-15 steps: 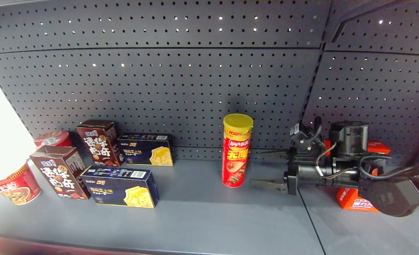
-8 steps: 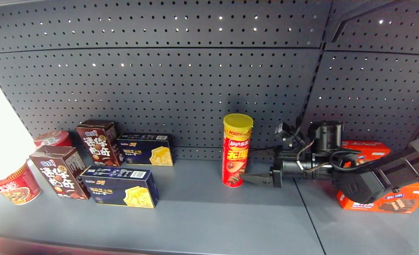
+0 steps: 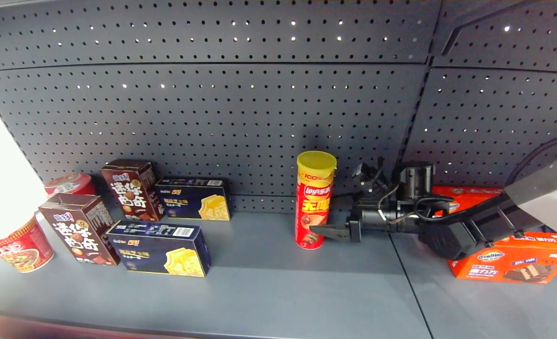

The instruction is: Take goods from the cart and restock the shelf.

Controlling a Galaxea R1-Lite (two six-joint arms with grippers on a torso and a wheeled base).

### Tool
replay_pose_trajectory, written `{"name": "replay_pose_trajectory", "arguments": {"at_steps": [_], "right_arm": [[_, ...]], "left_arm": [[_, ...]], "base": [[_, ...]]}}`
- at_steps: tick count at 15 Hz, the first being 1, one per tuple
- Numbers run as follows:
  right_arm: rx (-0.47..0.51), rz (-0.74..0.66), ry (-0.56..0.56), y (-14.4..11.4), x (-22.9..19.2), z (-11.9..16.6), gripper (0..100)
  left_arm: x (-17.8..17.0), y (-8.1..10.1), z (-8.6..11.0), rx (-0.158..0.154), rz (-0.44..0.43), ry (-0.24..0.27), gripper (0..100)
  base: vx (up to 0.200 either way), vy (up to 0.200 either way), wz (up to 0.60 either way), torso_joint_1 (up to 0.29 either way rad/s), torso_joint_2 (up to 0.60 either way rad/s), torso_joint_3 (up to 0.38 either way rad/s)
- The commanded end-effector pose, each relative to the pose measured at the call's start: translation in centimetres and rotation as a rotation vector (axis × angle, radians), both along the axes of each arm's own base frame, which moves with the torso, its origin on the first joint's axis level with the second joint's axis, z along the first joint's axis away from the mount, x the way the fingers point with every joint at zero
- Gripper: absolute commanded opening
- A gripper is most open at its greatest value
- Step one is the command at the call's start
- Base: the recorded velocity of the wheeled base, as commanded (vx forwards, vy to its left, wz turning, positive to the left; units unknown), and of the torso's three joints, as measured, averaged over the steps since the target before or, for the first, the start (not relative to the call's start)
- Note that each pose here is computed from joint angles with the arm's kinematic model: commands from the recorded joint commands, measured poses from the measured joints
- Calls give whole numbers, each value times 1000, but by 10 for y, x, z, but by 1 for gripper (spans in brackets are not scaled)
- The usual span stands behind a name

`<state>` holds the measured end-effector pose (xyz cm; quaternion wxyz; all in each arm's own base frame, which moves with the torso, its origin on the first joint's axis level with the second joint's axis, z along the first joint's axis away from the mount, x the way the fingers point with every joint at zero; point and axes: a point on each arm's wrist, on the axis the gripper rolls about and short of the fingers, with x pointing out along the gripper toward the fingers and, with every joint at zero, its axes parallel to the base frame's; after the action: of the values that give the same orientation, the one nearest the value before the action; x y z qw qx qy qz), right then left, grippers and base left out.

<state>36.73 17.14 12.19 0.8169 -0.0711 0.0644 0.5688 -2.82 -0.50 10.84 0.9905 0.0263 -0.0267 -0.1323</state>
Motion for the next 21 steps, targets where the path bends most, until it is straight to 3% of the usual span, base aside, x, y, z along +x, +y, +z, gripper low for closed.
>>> {"name": "replay_pose_trajectory", "arguments": {"at_steps": [1,10,11,14,21], "right_arm": [[-2,7,11,5,6,-9,100],[26,31,32,25,17,-23,100],[33,29,38,29,15,-22,0],[43,27,36,30,7,-11,0],[34,-24,4,17,-71,36,0]], "left_arm": [[1,0,-3,0,3,9,0],[2,0,-9,0,10,21,0],[2,0,-8,0,10,20,0],[2,0,-9,0,12,20,0],[-3,0,-13,3,11,24,0]], "base": [[0,0,0,0,0,0],[0,0,0,0,0,0],[0,0,0,0,0,0],[0,0,0,0,0,0],[0,0,0,0,0,0]]}}
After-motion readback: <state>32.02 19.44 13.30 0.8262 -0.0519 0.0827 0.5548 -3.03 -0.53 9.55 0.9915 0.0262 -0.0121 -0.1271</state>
